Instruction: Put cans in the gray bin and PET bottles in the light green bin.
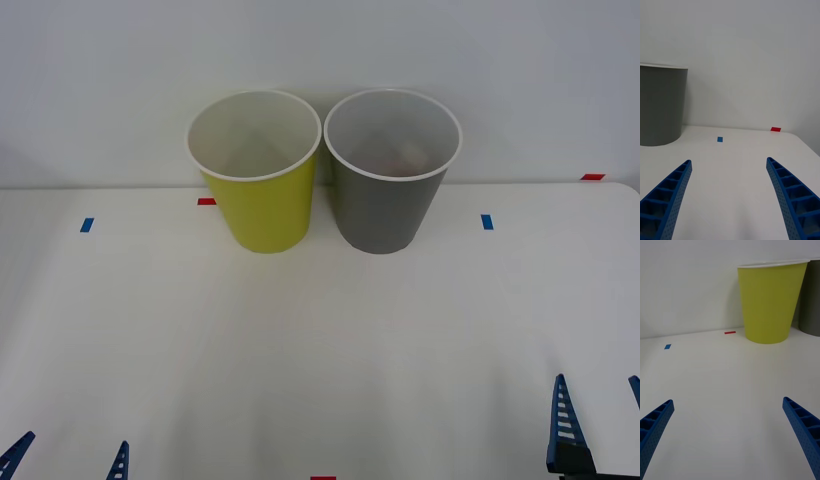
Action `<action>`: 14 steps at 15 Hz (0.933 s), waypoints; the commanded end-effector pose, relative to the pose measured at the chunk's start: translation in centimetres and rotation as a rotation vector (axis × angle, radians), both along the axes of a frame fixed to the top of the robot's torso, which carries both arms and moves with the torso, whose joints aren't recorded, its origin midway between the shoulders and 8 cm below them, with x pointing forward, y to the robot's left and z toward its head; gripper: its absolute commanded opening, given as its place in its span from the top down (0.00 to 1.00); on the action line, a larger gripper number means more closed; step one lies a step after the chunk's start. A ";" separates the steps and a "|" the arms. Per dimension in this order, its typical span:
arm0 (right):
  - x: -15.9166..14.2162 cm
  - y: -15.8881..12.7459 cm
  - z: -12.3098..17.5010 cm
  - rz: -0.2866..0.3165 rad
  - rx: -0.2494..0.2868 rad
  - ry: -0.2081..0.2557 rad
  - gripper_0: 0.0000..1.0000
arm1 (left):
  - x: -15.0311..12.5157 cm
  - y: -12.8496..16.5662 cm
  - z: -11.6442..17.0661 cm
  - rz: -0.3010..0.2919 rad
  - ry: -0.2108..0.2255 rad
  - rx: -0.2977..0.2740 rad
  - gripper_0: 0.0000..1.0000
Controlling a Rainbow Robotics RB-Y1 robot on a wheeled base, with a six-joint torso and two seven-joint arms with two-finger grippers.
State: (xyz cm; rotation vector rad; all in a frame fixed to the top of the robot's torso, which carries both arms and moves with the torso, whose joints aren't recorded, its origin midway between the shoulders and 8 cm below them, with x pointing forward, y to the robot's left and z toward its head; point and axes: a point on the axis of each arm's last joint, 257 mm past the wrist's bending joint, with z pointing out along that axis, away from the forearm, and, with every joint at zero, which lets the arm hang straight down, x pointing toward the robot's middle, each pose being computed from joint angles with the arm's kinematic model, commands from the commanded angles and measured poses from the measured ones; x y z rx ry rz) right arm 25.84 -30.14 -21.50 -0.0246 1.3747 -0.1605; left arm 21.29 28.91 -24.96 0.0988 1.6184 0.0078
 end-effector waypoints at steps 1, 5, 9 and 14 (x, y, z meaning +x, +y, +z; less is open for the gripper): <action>-1.9 -0.3 -0.5 -0.007 0.002 0.020 0.36 | 0.0 0.0 0.0 0.000 0.000 0.000 0.00; -2.1 -0.3 -0.9 -0.001 0.011 0.036 0.35 | 0.0 0.0 0.0 0.000 0.000 0.000 0.00; -2.2 -0.3 -1.0 -0.003 0.011 0.039 0.36 | 0.0 0.0 0.0 0.000 0.000 0.000 0.00; -2.2 -0.3 -1.0 -0.003 0.011 0.039 0.35 | 0.0 0.0 0.0 0.000 0.000 0.000 0.00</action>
